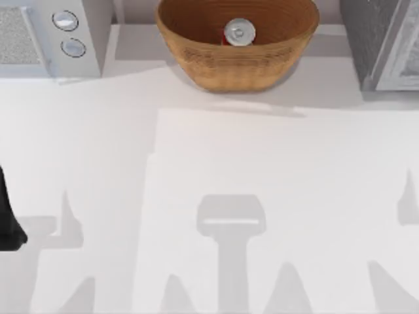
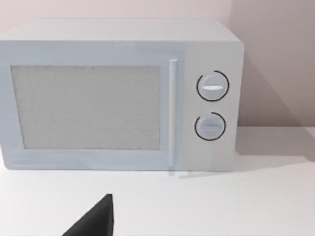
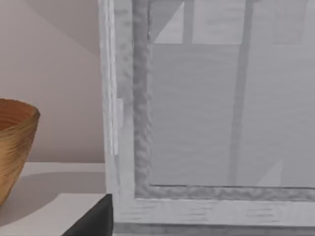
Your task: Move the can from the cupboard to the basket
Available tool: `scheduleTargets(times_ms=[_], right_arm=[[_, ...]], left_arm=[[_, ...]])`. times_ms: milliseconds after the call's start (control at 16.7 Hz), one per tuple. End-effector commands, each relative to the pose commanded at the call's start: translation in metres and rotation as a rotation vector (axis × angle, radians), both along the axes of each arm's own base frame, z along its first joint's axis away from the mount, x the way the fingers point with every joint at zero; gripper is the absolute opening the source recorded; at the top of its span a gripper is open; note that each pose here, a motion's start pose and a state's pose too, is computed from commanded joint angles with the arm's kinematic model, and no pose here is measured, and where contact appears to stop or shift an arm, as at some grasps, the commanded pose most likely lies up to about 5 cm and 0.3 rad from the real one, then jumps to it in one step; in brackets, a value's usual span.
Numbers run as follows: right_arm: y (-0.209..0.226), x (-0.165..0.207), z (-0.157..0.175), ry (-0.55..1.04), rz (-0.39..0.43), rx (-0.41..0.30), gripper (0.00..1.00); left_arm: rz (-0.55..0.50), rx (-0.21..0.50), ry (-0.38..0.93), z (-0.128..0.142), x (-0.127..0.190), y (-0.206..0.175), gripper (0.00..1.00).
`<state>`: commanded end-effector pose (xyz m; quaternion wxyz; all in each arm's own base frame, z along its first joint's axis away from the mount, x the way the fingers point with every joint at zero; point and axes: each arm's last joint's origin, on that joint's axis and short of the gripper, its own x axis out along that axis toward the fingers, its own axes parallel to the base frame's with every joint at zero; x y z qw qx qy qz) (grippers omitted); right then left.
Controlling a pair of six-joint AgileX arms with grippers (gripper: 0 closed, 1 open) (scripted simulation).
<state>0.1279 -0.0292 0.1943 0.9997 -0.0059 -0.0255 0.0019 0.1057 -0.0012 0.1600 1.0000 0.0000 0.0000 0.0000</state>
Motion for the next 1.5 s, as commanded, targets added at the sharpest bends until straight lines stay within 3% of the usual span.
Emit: scheduleTargets(times_ms=[420,780,1500], right_arm=[[-0.085,0.039,-0.002,0.059,-0.003,0.021,1.0],[-0.156,0.033,-0.027,0.059,-0.002,0.022,1.0],[-0.182,0.032,-0.024,0.051,0.002,0.01,1.0]], left_arm=[[0.0,0.0,0.0,0.0,0.0,0.0,1.0],[0.0,0.0,0.0,0.0,0.0,0.0,1.0],[0.0,0.0,0.0,0.0,0.0,0.0,1.0]])
